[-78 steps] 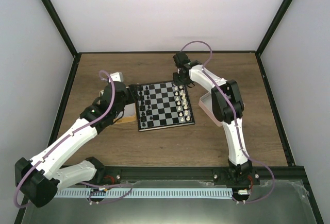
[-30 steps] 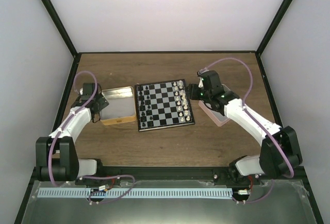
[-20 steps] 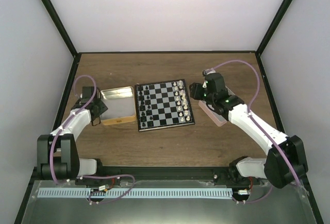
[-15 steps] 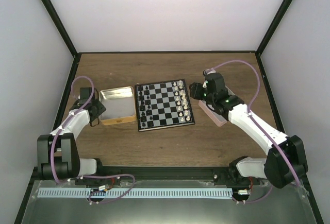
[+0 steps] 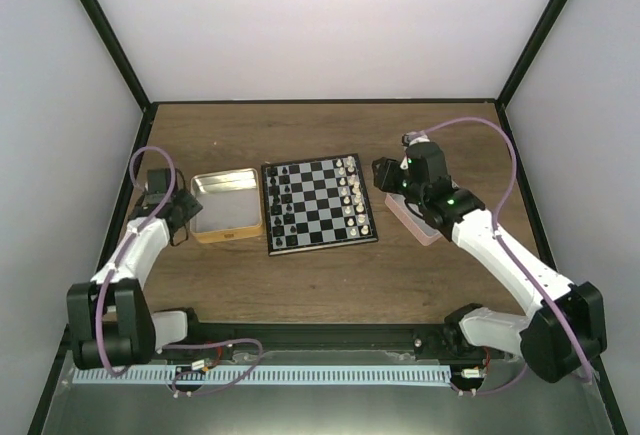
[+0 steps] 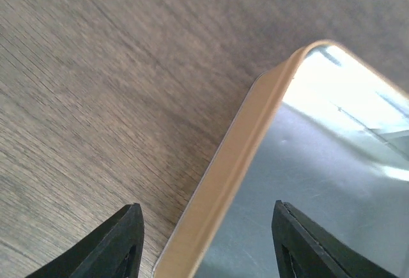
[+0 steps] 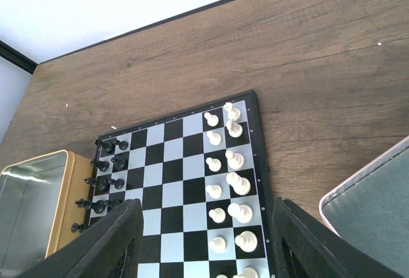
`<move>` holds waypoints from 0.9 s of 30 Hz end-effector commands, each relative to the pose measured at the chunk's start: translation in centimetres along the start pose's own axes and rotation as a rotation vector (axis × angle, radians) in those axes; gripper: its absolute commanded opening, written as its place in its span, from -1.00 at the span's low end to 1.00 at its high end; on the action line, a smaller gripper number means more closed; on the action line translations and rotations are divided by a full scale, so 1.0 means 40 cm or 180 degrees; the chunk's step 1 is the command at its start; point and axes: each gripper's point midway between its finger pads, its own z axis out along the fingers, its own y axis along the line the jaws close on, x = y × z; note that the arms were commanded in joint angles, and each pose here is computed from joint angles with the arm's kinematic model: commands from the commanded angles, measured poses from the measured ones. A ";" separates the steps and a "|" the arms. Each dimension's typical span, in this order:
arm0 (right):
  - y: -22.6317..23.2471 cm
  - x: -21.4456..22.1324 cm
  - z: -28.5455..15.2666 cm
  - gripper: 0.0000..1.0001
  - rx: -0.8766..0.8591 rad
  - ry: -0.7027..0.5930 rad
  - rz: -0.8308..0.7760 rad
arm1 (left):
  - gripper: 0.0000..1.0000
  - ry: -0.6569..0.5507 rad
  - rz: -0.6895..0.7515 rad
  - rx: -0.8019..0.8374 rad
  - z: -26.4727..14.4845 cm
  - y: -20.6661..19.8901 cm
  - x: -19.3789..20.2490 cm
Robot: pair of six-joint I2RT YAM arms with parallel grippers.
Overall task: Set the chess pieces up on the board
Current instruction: Adjust the storage box at the center of the board, then reset both arms
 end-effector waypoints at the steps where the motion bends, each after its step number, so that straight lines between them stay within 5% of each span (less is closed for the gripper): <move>1: -0.015 -0.022 -0.043 0.15 0.0109 -0.0093 0.0063 | 0.20 -0.0268 0.0041 0.0255 -0.090 -0.041 -0.068; 5: -0.014 -0.046 -0.099 0.23 0.0102 -0.0235 -0.0012 | 0.40 -0.0430 0.0251 0.0721 -0.208 -0.113 -0.115; 10: -0.002 -0.085 -0.222 0.33 -0.0050 -0.0619 -0.0219 | 0.99 -0.0649 0.0642 0.1486 -0.393 -0.209 -0.144; 18: -0.014 -0.164 -0.473 0.99 -0.0032 -0.1368 -0.0445 | 1.00 -0.1390 0.0816 0.2053 -0.644 -0.213 -0.155; 27: -0.052 -0.198 -0.681 1.00 -0.0011 -0.2044 -0.0281 | 1.00 -0.2081 0.0903 0.2074 -0.844 -0.153 -0.163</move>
